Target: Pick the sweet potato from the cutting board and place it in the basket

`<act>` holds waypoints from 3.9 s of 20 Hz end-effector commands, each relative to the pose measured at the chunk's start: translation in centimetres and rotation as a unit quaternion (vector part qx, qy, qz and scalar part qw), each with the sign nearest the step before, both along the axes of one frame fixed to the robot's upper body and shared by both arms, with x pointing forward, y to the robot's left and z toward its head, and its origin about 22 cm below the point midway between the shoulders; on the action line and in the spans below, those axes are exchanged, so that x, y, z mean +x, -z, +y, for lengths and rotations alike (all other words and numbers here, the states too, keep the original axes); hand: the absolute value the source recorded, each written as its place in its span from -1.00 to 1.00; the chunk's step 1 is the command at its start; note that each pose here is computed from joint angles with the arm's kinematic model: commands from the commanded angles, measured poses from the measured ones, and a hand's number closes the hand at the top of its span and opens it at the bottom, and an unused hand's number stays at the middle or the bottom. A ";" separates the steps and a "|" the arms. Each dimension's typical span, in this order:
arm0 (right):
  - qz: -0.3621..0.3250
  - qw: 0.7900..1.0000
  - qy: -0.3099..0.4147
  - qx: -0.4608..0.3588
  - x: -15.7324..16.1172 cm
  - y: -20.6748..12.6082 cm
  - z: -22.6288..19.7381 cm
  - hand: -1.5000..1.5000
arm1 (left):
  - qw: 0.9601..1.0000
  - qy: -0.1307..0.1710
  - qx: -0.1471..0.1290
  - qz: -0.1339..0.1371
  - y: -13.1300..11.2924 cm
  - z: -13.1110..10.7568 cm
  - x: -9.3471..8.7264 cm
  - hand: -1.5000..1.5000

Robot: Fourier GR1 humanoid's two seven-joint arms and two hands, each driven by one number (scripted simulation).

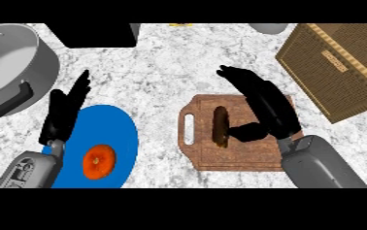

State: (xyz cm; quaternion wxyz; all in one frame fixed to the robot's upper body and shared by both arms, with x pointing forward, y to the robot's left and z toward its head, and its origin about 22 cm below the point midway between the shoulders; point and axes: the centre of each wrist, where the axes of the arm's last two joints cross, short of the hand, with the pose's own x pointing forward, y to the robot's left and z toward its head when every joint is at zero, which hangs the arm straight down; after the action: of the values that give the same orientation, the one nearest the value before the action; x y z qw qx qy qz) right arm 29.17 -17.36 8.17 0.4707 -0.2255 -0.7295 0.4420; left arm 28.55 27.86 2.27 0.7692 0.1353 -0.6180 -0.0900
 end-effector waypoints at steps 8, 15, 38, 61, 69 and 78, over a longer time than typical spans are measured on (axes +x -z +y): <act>0.192 0.948 -0.023 -0.253 -2.5 -8.0 3.5 -1.00 | 1.000 0.000 -0.006 -0.002 0.0 0.9 -0.1 0.00; 0.232 0.944 0.019 -0.234 -4.3 -11.4 4.0 -1.00 | 1.000 0.011 -0.003 0.005 -0.2 -0.3 0.8 0.00; 0.207 0.953 0.058 -0.212 -2.4 -2.6 2.0 -1.00 | 1.000 0.009 -0.002 -0.008 -0.4 -0.1 1.2 0.00; 0.220 0.949 0.060 -0.216 1.2 3.5 6.1 -1.00 | 1.000 0.015 -0.001 -0.002 -0.6 -2.4 1.2 0.00; 0.241 0.942 0.062 -0.226 -0.6 5.3 5.3 -1.00 | 1.000 0.013 -0.007 -0.004 0.8 0.4 2.5 0.00; 0.236 0.944 0.062 -0.224 -0.5 6.5 5.8 -1.00 | 1.000 0.012 -0.001 -0.004 -1.3 0.8 0.6 0.00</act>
State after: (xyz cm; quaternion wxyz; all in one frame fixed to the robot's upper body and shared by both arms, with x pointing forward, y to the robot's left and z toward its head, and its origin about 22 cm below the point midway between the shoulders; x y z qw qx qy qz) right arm 29.60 -12.43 1.87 0.5956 -0.2608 -0.4669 0.5994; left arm 29.62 28.24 2.65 0.7667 0.1230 -0.6225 -0.0977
